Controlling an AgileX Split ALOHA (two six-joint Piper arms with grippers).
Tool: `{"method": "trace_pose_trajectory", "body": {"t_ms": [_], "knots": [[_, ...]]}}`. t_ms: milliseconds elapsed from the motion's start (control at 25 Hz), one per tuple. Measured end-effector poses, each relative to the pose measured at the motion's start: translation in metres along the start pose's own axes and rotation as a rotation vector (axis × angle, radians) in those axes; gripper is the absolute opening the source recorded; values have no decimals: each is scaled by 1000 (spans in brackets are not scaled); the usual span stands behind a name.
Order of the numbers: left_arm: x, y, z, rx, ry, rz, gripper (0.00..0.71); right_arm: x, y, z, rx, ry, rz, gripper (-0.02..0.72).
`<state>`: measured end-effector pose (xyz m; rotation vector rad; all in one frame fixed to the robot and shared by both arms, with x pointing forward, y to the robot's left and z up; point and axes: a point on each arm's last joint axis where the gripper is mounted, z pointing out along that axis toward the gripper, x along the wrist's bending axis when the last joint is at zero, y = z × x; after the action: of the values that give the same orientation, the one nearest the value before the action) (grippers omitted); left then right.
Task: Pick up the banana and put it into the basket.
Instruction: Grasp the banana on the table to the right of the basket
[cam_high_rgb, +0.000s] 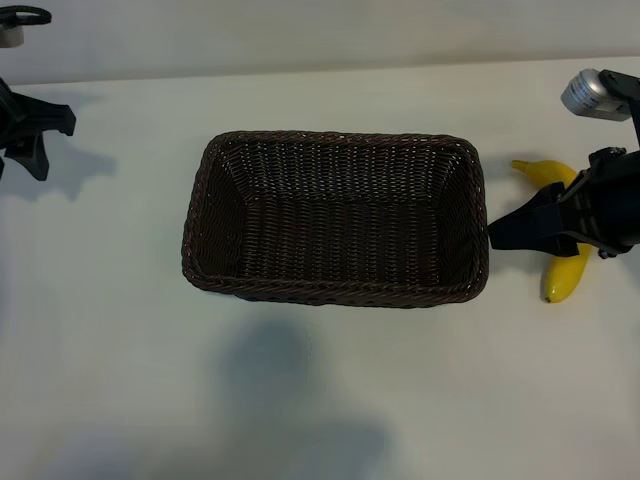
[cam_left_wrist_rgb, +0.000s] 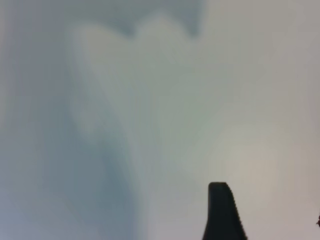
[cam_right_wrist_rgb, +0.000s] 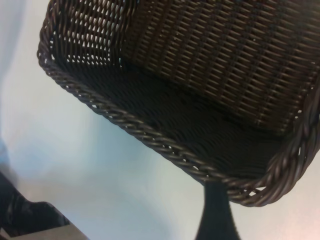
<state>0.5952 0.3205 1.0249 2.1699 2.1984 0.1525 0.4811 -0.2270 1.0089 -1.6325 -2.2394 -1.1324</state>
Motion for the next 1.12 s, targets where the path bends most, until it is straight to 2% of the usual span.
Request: {"method": "trace_pose_trajectory", "body": {"t_ms": [240,440,720,840,1120], "knots": [[0,-11,-21,3,-2,-30,490,0,0,0,0,0,0,503],[-6,-30,-61,-63,-18,-14,490,0,0,0,0,0,0,503],[-30,-67,-124,-257,-25,76,490,0,0,0,0,0,0,503],[-30,-87,-151,-348,-24,79,490,0,0,0,0,0,0,503],[-20,-146,-206,-567,-7,65,490,0,0,0,0,0,0,503]]}}
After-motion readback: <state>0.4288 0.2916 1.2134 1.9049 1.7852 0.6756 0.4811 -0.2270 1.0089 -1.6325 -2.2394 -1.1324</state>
